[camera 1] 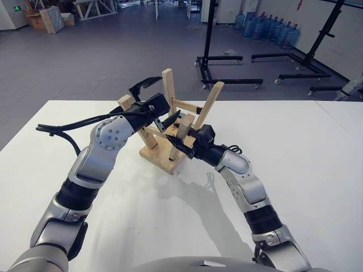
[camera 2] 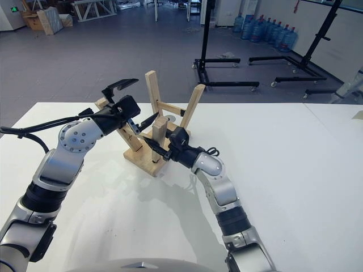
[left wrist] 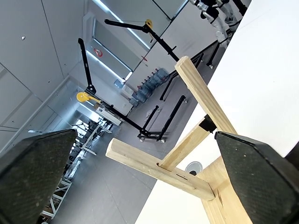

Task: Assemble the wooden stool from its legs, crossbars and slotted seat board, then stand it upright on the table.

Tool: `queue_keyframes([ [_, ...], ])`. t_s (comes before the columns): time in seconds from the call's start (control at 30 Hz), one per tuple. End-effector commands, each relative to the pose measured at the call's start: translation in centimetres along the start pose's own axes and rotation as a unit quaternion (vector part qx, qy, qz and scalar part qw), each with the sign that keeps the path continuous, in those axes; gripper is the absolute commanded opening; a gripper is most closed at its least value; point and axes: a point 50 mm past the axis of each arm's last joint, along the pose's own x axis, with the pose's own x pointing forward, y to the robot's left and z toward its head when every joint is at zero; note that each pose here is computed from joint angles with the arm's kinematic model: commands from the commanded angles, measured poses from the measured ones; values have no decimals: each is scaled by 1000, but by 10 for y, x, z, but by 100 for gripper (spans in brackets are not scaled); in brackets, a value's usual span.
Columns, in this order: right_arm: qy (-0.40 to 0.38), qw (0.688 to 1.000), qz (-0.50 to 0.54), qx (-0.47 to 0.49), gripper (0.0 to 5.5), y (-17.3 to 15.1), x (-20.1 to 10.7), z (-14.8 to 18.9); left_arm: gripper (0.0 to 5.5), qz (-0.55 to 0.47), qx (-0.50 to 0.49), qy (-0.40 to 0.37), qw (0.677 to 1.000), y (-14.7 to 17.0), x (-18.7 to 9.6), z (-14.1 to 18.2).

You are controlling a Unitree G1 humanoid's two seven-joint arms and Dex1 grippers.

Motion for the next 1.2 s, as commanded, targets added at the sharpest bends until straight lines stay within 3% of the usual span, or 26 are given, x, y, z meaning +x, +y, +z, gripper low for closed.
queue_keyframes([
  [0.03,52,998,-5,35,206,2,-8,-21,540,1,9,12,1000,1,-4,-4],
  [0.3,47,998,-3,37,206,4,-6,-20,540,18,86,34,996,14,-12,-13],
  [0.5,44,998,-2,38,206,4,-4,-19,540,-6,119,53,991,-9,-15,-31],
  [0.73,51,998,12,31,206,11,-2,-21,540,-28,89,73,993,-43,-11,-51],
  [0.87,54,998,12,31,206,13,-1,-23,540,-18,90,60,994,-38,-8,-43],
  [1.1,56,998,6,36,206,11,-3,-25,540,39,106,20,993,0,-6,-12],
  [1.2,56,998,5,37,206,11,-4,-25,540,42,107,27,993,2,-7,-15],
])
